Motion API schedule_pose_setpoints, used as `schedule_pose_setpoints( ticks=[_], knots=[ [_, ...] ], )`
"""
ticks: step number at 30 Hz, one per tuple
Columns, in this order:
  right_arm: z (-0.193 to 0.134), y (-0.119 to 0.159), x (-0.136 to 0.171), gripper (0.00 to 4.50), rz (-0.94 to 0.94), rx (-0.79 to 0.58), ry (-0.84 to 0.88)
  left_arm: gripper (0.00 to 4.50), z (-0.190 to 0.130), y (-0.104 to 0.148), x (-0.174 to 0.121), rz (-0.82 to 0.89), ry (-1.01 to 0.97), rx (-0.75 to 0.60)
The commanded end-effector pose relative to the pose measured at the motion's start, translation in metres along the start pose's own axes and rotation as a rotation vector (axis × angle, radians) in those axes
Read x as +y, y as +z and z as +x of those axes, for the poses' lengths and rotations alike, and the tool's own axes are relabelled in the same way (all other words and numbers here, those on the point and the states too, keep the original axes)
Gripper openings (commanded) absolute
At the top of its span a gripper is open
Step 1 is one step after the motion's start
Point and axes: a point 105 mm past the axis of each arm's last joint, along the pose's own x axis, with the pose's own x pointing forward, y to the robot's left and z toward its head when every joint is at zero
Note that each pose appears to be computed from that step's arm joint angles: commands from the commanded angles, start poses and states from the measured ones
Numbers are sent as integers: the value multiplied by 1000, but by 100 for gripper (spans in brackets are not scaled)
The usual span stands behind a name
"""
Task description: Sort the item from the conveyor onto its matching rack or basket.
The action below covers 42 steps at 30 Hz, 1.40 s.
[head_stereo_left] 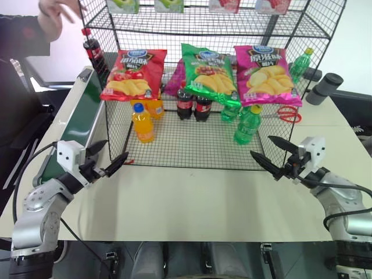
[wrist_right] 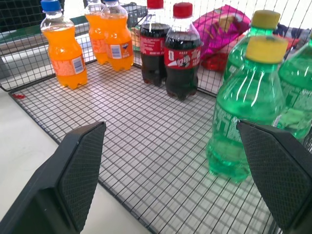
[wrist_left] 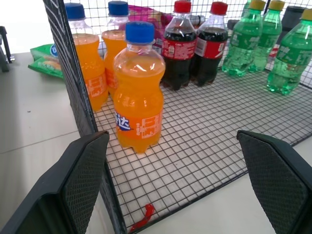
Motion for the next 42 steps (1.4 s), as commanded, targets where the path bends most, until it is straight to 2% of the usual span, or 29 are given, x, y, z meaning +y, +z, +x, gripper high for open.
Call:
schedule_pose_setpoints(
  ticks=[1,8,14,19,22,27,30,33,42],
  knots=[
    [1,13,5,446,-42,-47,13,450,-2,11,3,12,9,-32],
    [2,12,8,446,-43,-45,31,450,-6,9,5,-14,33,-19],
    [6,11,13,446,-37,-43,57,450,-19,18,10,-4,65,-56],
    [13,10,22,446,-32,-44,103,450,-45,44,35,-35,220,-180],
    [19,10,33,446,-29,-49,145,450,-59,49,54,-23,348,-208],
    [31,12,48,446,-25,-65,198,450,-70,42,76,2,536,-205],
    [40,17,57,446,-21,-90,221,450,-72,25,85,-24,626,-177],
    [45,19,67,446,-16,-104,254,450,-68,16,86,-30,637,-165],
    [53,26,84,446,-8,-135,297,450,-55,11,95,-19,659,-179]
  ],
)
